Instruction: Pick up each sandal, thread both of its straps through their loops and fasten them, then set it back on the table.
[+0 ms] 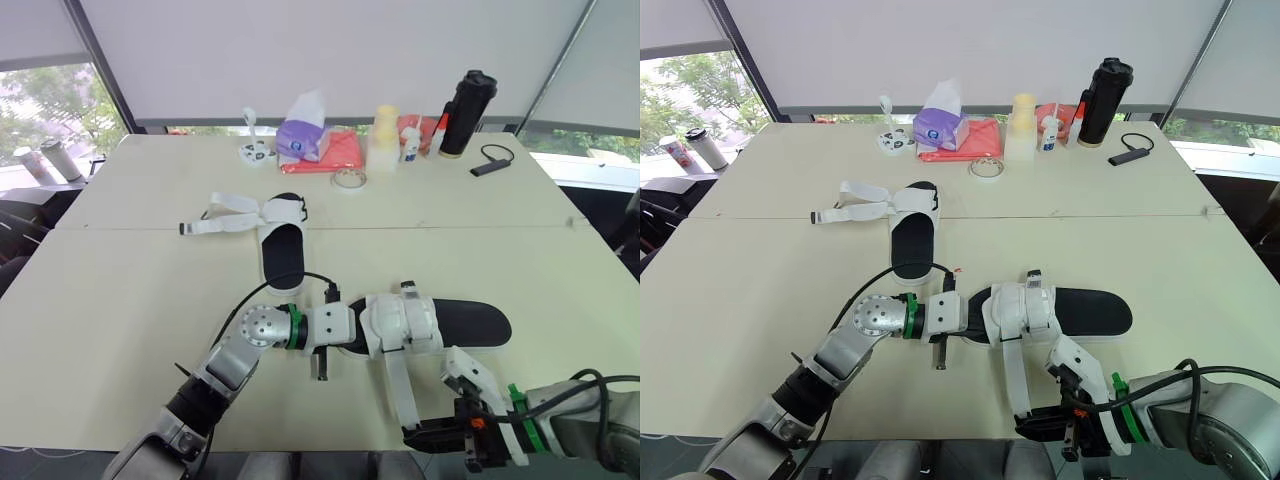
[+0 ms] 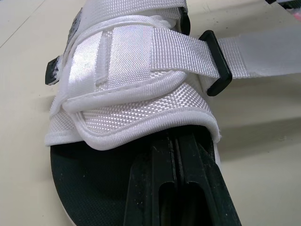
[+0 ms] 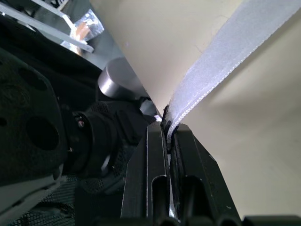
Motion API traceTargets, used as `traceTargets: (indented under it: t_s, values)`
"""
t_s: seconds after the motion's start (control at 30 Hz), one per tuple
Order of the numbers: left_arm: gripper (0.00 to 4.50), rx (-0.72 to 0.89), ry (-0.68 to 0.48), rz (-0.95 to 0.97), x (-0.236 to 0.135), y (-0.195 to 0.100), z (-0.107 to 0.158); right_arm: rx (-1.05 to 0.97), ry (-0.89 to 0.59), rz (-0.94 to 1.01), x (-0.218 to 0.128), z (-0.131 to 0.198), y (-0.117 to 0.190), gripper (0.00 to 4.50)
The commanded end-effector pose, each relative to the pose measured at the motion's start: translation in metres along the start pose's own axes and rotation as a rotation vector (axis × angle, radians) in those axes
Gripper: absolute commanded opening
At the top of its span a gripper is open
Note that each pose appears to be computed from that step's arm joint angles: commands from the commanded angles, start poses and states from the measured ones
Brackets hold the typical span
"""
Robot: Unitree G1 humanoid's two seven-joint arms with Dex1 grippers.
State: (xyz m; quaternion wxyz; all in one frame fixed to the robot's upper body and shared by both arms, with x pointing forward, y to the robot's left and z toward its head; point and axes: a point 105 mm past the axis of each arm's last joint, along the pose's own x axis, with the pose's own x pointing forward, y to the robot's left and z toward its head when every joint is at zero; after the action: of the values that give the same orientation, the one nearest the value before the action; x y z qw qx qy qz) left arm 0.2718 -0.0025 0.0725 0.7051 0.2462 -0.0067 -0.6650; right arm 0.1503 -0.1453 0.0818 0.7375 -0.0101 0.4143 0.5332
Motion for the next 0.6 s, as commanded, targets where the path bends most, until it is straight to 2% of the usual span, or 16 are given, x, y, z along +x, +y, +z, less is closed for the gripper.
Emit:
traceTargets:
  t_s: [0.03, 0.3, 0.43, 0.6]
  values:
    - [0.00, -0.075, 0.115, -0.066, 0.004, -0.020, -0.031, -0.087, -0.027, 0.013, -0.007, 0.015, 0.011, 0.01]
    - [0.00, -0.075, 0.114, -0.064, 0.004, -0.018, -0.031, -0.245, -0.126, -0.046, -0.039, 0.067, 0.015, 0.01]
    - [0.00, -0.073, 0.112, -0.066, 0.006, -0.017, -0.030, -0.284, -0.212, -0.127, -0.054, 0.105, -0.006, 0.01]
    - [0.00, -0.071, 0.112, -0.065, 0.006, -0.016, -0.030, -0.287, -0.262, -0.214, -0.054, 0.135, -0.038, 0.01]
